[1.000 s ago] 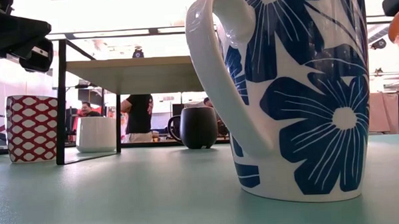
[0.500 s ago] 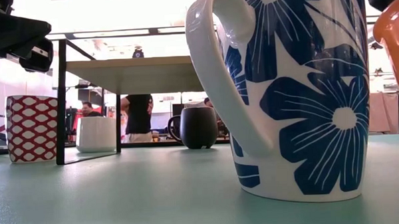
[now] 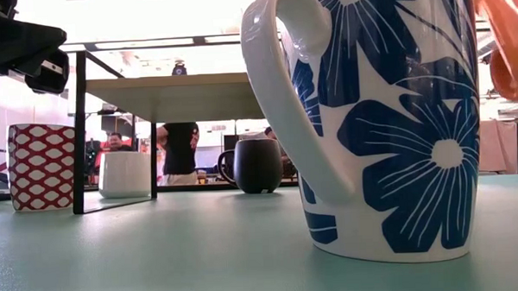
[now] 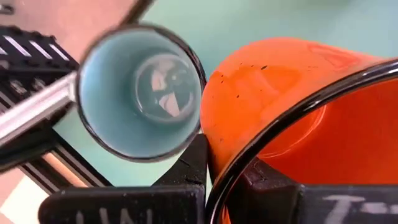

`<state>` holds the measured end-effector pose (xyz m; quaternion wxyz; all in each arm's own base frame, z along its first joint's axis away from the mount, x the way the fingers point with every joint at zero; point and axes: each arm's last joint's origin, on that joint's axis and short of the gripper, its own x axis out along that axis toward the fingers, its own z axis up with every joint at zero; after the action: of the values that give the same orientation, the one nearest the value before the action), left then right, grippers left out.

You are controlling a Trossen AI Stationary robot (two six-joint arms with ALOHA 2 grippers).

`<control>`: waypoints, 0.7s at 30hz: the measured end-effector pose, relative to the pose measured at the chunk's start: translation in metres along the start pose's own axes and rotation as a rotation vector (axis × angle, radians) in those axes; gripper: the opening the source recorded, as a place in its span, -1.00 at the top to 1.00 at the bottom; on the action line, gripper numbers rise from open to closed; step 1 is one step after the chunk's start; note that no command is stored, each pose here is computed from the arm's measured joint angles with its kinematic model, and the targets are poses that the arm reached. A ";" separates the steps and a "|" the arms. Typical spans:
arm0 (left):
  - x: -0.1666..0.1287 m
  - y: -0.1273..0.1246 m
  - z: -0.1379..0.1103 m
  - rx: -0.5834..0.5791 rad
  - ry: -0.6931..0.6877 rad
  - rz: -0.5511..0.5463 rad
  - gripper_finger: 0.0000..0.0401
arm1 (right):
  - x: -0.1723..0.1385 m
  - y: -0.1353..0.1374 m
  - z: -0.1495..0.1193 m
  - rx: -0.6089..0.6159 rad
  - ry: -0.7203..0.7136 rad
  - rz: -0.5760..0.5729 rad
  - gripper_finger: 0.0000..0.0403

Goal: Place coffee mugs
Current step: Put the orange mug on the shelf

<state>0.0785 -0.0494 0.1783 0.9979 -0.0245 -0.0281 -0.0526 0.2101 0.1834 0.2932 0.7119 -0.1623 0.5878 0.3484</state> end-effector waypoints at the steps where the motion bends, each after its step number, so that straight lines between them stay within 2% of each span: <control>1: 0.000 0.000 0.000 0.000 0.000 -0.001 1.00 | -0.003 0.001 0.001 -0.002 -0.009 -0.001 0.93; 11: 0.000 0.000 0.000 0.000 0.000 0.000 1.00 | -0.033 0.006 0.014 -0.089 -0.106 -0.008 0.93; 16: 0.000 0.000 0.000 0.000 0.000 0.000 1.00 | -0.045 0.006 0.018 -0.260 -0.139 -0.038 0.93; 21: 0.000 0.000 0.000 0.000 0.000 0.000 1.00 | -0.052 -0.001 0.017 -0.429 -0.101 -0.172 0.93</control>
<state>0.0785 -0.0494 0.1783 0.9979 -0.0245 -0.0281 -0.0528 0.2195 0.1782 0.3464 0.7167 -0.3417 0.4478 0.4112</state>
